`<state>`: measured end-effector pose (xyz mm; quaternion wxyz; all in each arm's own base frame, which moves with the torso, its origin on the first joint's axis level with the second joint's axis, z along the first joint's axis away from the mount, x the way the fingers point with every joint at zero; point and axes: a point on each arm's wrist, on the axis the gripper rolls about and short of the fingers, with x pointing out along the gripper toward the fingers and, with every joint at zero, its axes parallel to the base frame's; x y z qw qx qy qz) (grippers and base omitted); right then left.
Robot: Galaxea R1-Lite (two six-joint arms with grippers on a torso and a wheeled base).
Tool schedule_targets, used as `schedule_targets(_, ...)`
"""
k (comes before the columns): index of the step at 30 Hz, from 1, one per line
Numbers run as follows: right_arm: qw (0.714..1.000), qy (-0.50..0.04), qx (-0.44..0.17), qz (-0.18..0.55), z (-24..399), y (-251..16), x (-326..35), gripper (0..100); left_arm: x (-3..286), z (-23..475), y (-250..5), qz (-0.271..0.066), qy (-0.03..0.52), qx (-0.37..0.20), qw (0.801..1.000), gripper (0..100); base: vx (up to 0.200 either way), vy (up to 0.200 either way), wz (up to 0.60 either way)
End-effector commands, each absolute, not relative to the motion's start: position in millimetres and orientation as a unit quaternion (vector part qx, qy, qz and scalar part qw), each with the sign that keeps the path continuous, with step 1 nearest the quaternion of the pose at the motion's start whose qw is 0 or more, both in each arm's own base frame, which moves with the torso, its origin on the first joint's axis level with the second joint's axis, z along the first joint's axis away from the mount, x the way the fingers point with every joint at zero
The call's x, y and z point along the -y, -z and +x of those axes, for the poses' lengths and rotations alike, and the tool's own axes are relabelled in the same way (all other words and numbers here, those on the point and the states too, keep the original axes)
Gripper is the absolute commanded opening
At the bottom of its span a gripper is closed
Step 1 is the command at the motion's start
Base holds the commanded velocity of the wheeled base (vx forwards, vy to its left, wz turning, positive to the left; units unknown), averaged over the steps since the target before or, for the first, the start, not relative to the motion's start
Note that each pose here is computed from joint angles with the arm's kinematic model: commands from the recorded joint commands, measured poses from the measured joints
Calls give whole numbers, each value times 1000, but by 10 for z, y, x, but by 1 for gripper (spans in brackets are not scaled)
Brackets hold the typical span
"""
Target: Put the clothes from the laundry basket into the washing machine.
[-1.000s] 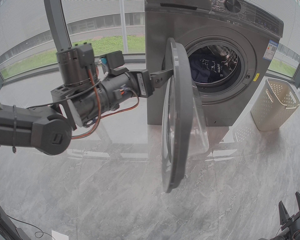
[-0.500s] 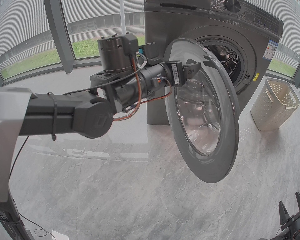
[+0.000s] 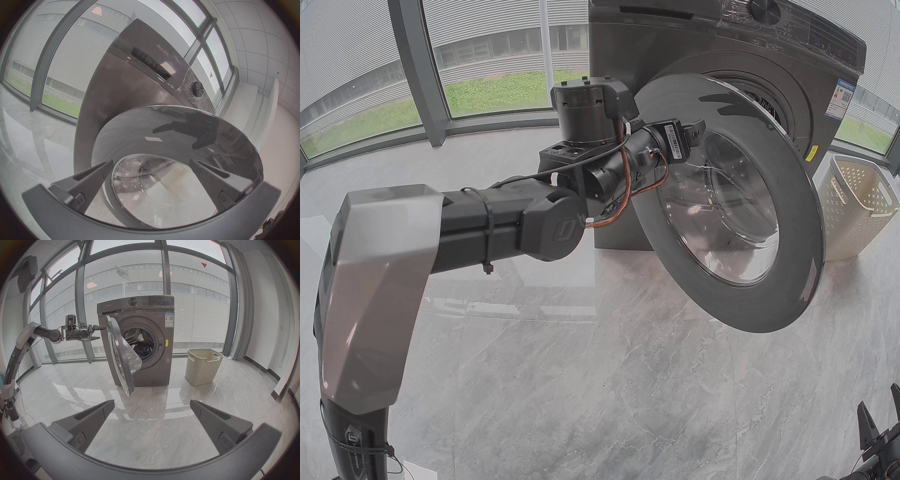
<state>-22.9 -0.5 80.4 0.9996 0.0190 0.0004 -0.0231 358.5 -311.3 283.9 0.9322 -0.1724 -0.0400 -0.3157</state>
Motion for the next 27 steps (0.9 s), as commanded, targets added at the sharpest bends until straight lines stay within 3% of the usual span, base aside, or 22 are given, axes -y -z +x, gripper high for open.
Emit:
schedule_targets(1, 1000, 23, -3, 19, -225, -757, 5, 100, 3100, 3572, -2881, -177, 314, 40, 932, 100, 0, 0, 0)
schedule_targets(8, 1000, 23, -3, 19, -225, -757, 5, 100, 3088, 3397, -2843, -165, 322, 12, 932, 100, 0, 0, 0)
schedule_targets(13, 1000, 23, -3, 19, -225, -757, 5, 100, 3134, 3384, -2907, -177, 329, 25, 927, 100, 0, 0, 0)
schedule_targets(16, 1000, 23, -3, 19, -225, -757, 5, 100, 3202, 3473, -2896, -206, 324, 33, 923, 100, 0, 0, 0)
schedule_targets(18, 1000, 23, -3, 19, -225, -757, 5, 100, 3218, 3554, -2784, -208, 305, 29, 929, 100, 0, 0, 0)
schedule_targets(27, 1000, 23, -3, 19, -225, -757, 5, 100, 3226, 3603, -2740, -219, 294, 41, 930, 100, 0, 0, 0)
